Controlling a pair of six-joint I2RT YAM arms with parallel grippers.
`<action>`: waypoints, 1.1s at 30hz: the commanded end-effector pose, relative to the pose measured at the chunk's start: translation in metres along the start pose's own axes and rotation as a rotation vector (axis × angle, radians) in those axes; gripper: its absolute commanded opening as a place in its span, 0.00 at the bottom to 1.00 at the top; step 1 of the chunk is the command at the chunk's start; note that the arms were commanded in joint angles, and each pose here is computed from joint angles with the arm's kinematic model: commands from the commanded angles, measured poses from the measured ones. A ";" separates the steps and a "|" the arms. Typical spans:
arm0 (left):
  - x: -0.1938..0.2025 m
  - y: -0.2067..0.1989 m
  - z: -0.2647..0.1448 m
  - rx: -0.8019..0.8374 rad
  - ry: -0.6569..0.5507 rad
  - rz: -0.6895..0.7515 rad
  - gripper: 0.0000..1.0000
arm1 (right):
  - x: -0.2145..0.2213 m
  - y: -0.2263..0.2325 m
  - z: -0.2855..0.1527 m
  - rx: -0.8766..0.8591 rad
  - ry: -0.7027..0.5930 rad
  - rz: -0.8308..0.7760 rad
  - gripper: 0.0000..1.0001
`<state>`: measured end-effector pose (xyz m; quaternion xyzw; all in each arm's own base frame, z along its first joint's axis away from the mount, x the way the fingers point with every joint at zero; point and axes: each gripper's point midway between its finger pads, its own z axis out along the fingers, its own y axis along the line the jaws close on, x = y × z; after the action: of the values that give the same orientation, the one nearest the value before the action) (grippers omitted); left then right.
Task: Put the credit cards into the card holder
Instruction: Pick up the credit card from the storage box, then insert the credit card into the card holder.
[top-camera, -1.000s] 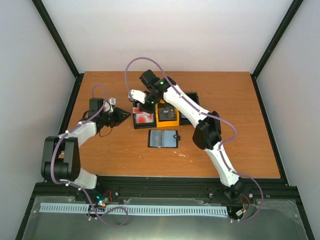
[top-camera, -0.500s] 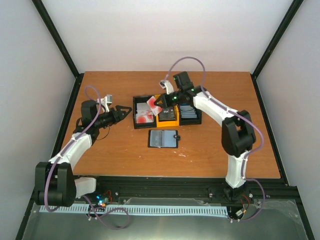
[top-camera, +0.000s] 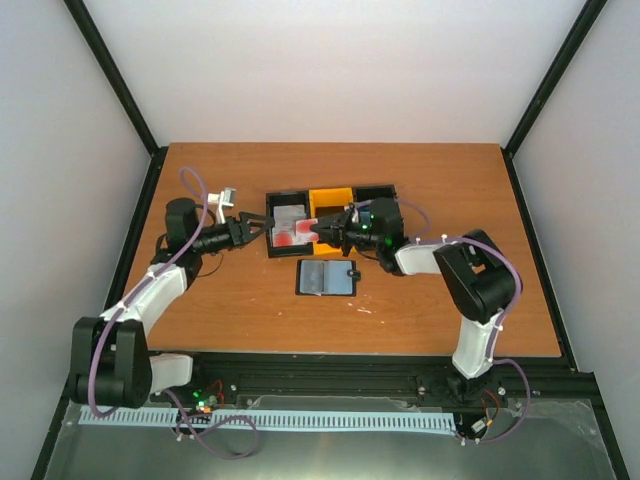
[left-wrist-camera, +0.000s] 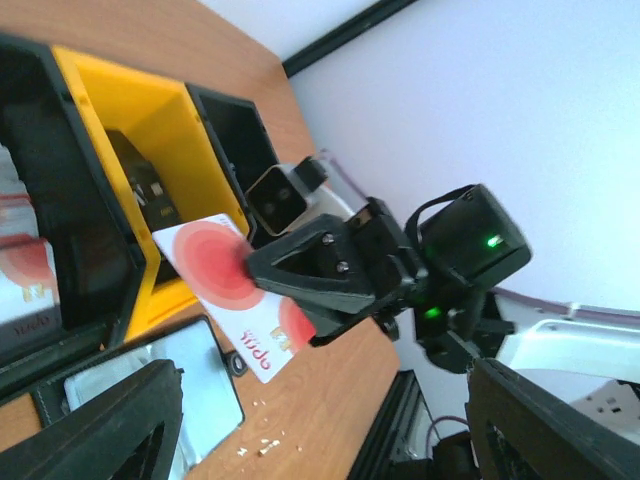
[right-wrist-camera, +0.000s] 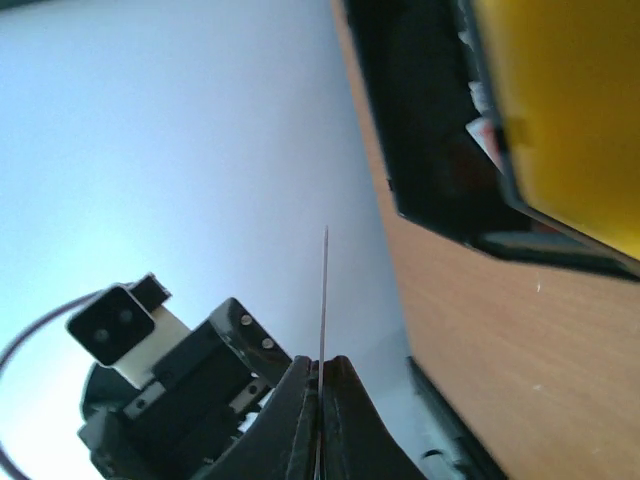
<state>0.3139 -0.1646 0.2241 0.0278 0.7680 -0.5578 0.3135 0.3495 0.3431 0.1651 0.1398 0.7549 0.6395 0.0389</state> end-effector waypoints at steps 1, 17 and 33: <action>0.001 -0.003 0.013 0.037 0.052 -0.048 0.79 | 0.015 0.053 -0.006 -0.277 0.055 0.178 0.03; 0.008 0.012 0.030 0.007 0.097 -0.188 0.75 | 0.041 0.018 -0.013 -0.151 0.056 0.136 0.03; 0.071 0.073 0.041 -0.202 0.186 -0.121 0.69 | 0.030 -0.081 -0.090 0.404 -0.258 -0.396 0.03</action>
<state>0.3077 -0.1942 0.1395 -0.0162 0.8309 -0.5172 0.2045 0.2984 0.2807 0.1683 0.0960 0.8141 0.5309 0.2149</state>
